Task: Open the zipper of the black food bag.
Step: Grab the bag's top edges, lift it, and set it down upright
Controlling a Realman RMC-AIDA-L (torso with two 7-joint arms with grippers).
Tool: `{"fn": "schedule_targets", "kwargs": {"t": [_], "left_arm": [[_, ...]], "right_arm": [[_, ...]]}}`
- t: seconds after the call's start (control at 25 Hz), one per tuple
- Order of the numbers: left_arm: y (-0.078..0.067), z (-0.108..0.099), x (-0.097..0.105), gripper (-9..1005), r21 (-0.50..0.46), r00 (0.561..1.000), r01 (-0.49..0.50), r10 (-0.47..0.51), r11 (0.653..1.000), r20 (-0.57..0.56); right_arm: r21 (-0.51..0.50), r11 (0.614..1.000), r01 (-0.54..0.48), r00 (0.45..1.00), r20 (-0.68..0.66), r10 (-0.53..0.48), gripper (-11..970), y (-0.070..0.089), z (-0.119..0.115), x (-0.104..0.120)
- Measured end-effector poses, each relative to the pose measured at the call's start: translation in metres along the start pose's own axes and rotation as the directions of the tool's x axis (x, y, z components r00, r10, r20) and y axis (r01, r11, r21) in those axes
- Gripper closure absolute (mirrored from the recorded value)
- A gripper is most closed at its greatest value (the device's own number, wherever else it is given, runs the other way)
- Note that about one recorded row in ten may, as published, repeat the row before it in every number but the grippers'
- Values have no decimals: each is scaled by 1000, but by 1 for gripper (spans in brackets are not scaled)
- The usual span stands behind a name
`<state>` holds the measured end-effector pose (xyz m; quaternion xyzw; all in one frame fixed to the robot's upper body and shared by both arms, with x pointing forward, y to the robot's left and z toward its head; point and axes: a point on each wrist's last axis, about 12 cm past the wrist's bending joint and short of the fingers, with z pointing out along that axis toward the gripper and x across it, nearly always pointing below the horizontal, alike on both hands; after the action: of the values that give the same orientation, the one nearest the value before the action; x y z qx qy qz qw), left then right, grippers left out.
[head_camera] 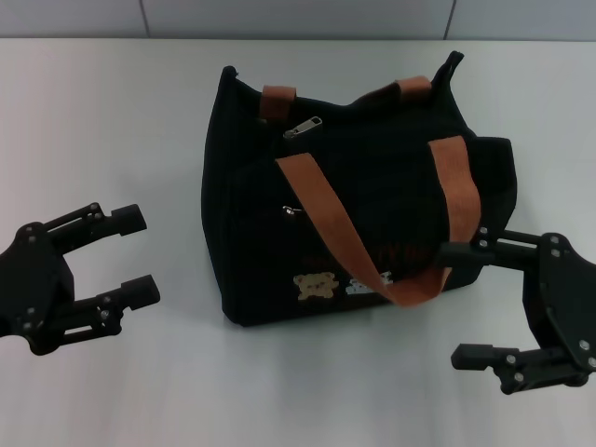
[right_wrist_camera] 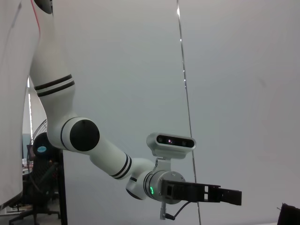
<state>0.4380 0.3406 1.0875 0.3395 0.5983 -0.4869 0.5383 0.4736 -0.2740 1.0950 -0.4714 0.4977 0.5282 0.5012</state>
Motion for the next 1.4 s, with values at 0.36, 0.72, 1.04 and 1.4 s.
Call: {"fn": "schedule_targets", "kwargs": {"t": [0.36,0.72,1.04,1.4], "left_arm": [[-1,2,3,189,5,1000,19,-19,1000,-5],[-3,5,6,196,2,1000,18,-18,1000,-2],[3,26,27,203,-117,1000,-18,16,993,-17],[15,59,47,210,-157,999,-7,0,988,-41]], "right_arm": [[-6,1000,-13,1000,9,13,129,-4,4,-2],[4,1000,-29,1000,13,28,129,-2,5,0],[143,989,-35,999,-8,37,128,-8,-2,9],[295,953,-75,995,-41,91,128,-10,-7,28]]}}
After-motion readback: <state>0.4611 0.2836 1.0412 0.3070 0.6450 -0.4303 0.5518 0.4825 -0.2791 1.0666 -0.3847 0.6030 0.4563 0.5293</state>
